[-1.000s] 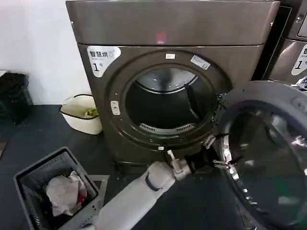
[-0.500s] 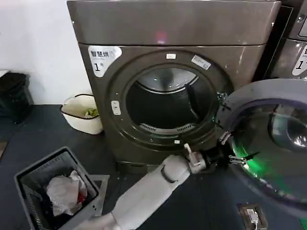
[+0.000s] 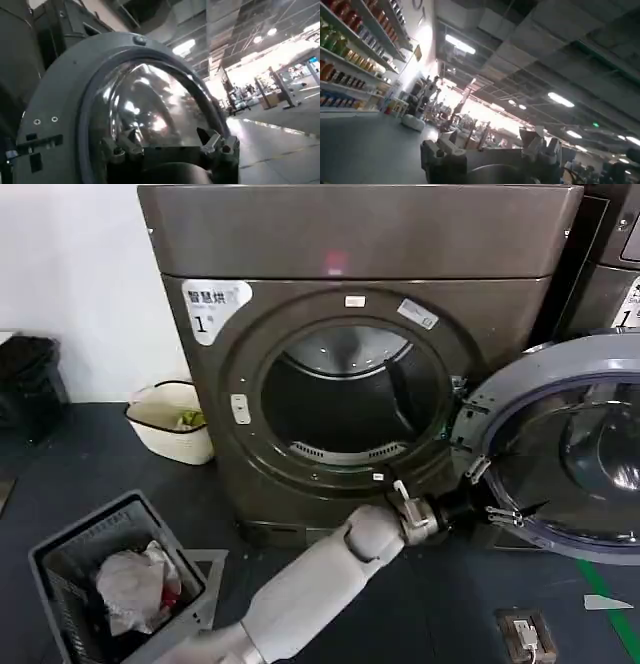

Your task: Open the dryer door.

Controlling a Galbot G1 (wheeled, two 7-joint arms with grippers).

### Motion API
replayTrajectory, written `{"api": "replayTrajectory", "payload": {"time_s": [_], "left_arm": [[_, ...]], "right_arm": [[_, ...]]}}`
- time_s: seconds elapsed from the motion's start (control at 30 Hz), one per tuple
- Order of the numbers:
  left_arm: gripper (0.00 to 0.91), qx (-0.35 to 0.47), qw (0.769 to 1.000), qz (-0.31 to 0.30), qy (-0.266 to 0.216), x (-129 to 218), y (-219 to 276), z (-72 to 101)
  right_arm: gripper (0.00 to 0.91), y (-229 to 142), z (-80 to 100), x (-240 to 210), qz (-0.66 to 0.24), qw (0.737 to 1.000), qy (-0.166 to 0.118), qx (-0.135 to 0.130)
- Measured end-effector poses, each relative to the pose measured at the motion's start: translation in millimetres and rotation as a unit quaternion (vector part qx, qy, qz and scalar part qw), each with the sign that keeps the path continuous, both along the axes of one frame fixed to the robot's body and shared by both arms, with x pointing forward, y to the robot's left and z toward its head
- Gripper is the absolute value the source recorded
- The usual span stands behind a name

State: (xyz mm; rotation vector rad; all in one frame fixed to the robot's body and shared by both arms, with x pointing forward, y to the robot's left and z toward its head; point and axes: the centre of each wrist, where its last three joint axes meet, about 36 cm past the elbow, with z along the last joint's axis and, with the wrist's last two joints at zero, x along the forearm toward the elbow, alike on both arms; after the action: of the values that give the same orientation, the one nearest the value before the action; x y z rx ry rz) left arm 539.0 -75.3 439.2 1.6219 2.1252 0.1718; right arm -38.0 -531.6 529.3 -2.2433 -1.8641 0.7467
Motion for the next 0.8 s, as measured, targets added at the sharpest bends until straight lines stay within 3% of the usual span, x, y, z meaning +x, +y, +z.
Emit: {"api": "replayTrajectory", "payload": {"time_s": [0.37,0.67,0.8], "left_arm": [[0.907,0.032,0.998,0.007,0.053,-33,25,-2.0],[0.907,0.081,0.989,0.064,0.105,-89,93,22.3],[0.907,0.101,0.979,0.112,0.138,-110,135,35.2]], "right_arm": [[0.907,2,-1.4,8,0.009,1.0,-0.01,0.005],[0.907,2,-8.3,16,0.027,0.999,-0.038,0.025],[0.907,1,-12.9,17,0.032,0.998,-0.052,0.022]]}}
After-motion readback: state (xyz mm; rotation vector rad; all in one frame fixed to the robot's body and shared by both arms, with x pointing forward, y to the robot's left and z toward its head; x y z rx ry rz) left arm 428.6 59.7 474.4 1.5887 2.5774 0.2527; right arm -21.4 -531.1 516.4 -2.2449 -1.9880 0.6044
